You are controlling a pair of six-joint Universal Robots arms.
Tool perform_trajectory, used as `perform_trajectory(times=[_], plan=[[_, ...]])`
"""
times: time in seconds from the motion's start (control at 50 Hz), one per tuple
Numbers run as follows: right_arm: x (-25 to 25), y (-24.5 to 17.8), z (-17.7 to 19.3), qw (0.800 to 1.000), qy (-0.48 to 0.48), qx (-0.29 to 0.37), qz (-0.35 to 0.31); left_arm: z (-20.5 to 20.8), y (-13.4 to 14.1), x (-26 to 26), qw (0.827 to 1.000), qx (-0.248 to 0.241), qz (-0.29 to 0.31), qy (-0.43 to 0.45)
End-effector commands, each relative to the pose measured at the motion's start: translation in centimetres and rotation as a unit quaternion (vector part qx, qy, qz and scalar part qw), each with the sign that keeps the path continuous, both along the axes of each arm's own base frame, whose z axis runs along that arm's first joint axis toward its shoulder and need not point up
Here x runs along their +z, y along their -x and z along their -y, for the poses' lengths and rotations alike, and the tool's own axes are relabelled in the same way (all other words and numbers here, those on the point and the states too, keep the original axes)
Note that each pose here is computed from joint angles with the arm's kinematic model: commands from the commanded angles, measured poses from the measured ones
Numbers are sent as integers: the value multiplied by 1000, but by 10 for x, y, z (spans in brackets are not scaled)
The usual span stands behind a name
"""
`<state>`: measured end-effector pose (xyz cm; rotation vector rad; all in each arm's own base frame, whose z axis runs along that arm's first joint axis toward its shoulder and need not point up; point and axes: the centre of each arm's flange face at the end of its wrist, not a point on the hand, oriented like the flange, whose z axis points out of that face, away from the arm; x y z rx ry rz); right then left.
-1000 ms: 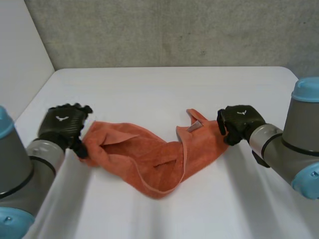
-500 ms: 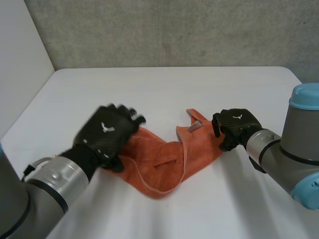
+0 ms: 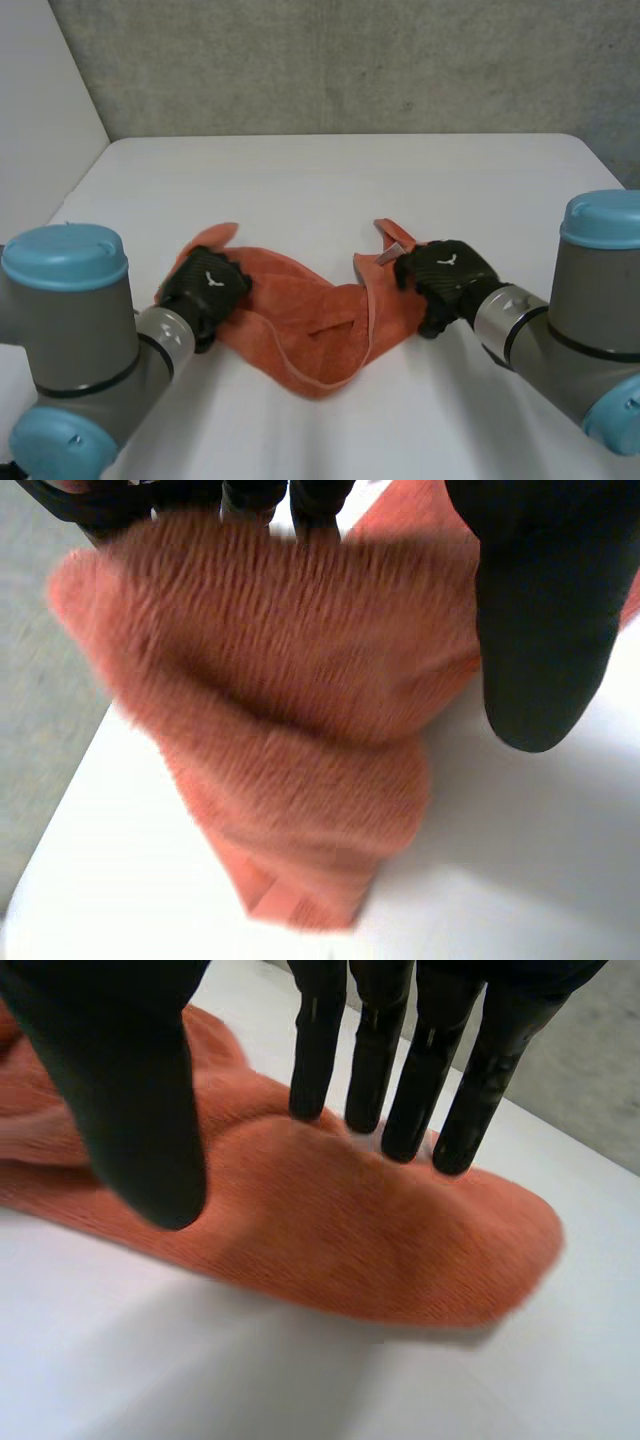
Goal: Fold the laundry
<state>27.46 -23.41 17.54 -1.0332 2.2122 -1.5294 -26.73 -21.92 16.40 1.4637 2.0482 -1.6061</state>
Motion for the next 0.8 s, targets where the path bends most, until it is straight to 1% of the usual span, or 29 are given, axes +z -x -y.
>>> perform_trajectory(times=[0.02,0.16,0.2,0.26,0.36,0.38,0.42,0.54,0.7,0.76,0.8], plan=[[15,-17,-23,997,35,66,12,21,-18,1,999,51,3,6],[18,-34,-36,988,76,135,-2,23,-23,-1,998,58,6,-1],[17,-36,-37,987,82,141,-8,24,-24,-4,998,59,8,-6],[4,-40,-35,981,97,161,-44,26,-27,-6,998,65,10,-8],[-15,-45,-28,974,110,180,-88,30,-30,-5,997,72,9,-7],[-15,-45,-28,973,110,180,-88,30,-30,-5,997,72,9,-7],[-21,-48,-22,968,124,189,-110,33,-33,-3,997,78,8,-5],[-31,-52,-10,964,137,186,-134,35,-36,-5,997,82,9,-7],[-26,-62,13,963,166,167,-129,45,-44,-24,995,96,17,-36],[-12,-67,26,962,194,153,-114,51,-45,-28,995,92,11,-38],[4,-73,37,960,226,134,-100,64,-42,-25,996,79,-3,-29]])
